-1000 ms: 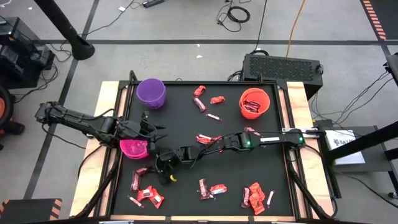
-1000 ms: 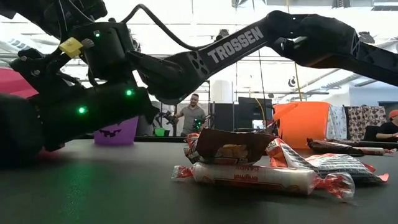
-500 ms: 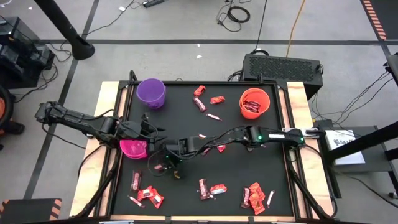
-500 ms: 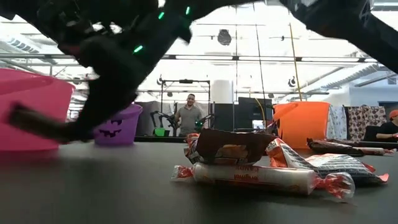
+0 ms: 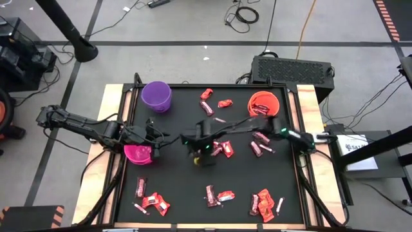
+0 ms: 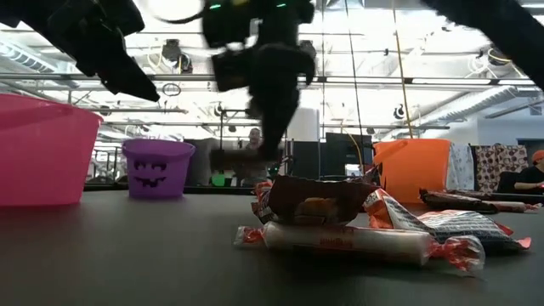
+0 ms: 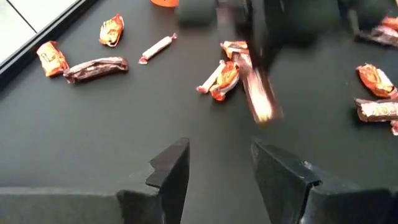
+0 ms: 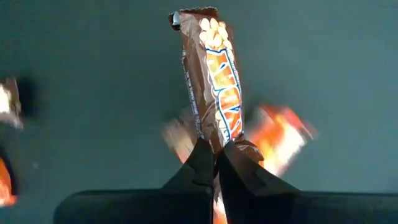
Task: Sort candy by brand, put in halloween buckets
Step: Put the brown candy into the orange bucket
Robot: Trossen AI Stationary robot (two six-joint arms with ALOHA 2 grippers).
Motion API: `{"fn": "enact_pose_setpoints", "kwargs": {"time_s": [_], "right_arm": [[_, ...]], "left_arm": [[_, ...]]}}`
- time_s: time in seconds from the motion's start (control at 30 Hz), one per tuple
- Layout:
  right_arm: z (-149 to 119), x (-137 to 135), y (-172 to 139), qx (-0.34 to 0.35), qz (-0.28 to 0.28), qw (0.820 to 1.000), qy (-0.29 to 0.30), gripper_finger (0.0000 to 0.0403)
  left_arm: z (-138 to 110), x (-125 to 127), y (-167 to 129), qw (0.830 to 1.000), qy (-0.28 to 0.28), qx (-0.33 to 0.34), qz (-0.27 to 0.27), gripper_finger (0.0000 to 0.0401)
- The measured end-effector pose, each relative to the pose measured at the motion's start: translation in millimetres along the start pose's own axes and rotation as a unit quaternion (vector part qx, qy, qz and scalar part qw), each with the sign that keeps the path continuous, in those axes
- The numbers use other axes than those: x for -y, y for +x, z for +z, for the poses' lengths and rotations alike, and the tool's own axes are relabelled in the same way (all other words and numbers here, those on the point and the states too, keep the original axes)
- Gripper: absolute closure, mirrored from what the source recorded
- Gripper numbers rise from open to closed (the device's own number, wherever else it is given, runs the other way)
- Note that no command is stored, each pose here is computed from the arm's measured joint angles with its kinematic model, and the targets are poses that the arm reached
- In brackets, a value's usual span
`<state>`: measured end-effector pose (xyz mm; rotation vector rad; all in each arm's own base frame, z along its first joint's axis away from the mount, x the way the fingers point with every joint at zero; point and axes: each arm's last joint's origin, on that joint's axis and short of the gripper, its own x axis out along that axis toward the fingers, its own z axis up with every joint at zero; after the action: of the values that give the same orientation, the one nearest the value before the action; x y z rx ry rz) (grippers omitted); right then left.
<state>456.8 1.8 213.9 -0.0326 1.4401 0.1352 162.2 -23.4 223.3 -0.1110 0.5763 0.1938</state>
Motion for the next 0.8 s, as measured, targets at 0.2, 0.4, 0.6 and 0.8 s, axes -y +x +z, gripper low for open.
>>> {"fn": "enact_pose_setpoints", "kwargs": {"time_s": [0.2,0.4,0.6,0.8], "right_arm": [[-98.7,31.9,-48.7,0.101,-0.038,0.99,0.09,0.0401],[-213.0,48.2,-100.6,0.258,-0.161,0.926,0.225,0.0401],[-284.2,43.7,-133.3,0.342,-0.26,0.847,0.314,0.0401],[-306.6,45.8,-137.8,0.345,-0.28,0.821,0.359,0.0401]], "left_arm": [[-0.3,-0.1,0.0,1.0,-0.002,-0.001,0.001,0.0225],[-0.2,-0.2,0.1,1.0,-0.002,-0.001,0.001,0.0225],[2.3,-0.5,0.0,1.0,-0.003,0.015,0.014,0.0225],[5.0,-0.3,0.2,0.999,0.003,0.029,0.021,0.0225]]}}
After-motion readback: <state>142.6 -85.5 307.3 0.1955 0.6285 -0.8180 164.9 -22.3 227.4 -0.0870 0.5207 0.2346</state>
